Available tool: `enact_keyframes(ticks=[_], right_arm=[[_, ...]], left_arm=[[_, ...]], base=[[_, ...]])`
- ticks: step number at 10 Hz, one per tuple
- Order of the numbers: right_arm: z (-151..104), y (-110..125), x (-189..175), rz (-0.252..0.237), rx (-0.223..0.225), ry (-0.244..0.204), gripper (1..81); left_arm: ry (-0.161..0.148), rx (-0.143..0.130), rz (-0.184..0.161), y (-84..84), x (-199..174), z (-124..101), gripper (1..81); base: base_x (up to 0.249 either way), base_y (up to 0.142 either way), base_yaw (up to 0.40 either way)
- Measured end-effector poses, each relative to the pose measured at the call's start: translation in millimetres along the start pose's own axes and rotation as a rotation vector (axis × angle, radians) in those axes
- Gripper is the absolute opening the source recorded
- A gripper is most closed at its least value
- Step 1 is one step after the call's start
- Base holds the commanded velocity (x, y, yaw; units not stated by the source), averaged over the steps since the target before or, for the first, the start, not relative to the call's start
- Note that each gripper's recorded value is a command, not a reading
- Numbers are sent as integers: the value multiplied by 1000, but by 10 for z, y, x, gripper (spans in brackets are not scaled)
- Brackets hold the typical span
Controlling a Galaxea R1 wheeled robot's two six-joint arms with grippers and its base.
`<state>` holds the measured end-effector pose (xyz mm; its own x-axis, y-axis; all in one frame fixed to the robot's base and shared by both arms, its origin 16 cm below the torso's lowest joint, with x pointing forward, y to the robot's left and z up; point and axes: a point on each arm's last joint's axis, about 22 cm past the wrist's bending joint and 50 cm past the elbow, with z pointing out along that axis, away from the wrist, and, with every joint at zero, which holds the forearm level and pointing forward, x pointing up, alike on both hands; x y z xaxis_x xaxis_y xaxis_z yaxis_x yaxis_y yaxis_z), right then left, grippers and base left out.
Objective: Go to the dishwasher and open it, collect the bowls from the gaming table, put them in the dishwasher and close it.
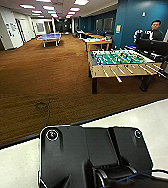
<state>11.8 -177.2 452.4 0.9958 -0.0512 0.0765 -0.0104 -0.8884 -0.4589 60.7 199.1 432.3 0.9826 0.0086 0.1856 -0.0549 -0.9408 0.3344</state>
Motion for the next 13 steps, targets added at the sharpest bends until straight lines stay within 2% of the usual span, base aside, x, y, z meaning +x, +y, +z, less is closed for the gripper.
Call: enact_keyframes(ticks=[4, 5, 6, 8, 9, 11, 12, 13], right_arm=[[34, -27, 39, -1, -2, 8, 811], [51, -67, 66, -2, 4, 11, 811], [24, -1, 42, -1, -5, 10, 811], [-33, 160, -38, 1, -31, -4, 811], [-25, 140, -35, 0, -28, 0, 811], [78, -133, 29, 0, 12, 7, 811], [65, -104, 66, -2, 9, 13, 811], [20, 10, 15, -1, -7, 7, 811]], left_arm=[[8, 1, 2, -7, 65, 4, 811], [11, 7, 4, -54, 109, -4, 811], [8, 6, 3, -38, 68, -2, 811], [4, -14, -1, 106, 32, 31, 811], [2, -12, -1, 88, 0, 22, 811], [8, 16, 3, -109, 73, -21, 811], [14, 19, 5, -129, 121, -23, 811], [8, 6, 2, -37, 67, -1, 811]], base=[[138, 0, 0], [126, 78, 0], [124, 79, 0], [109, 104, 0], [109, 104, 0], [108, 103, 0], [105, 86, 0], [105, 85, 0]])
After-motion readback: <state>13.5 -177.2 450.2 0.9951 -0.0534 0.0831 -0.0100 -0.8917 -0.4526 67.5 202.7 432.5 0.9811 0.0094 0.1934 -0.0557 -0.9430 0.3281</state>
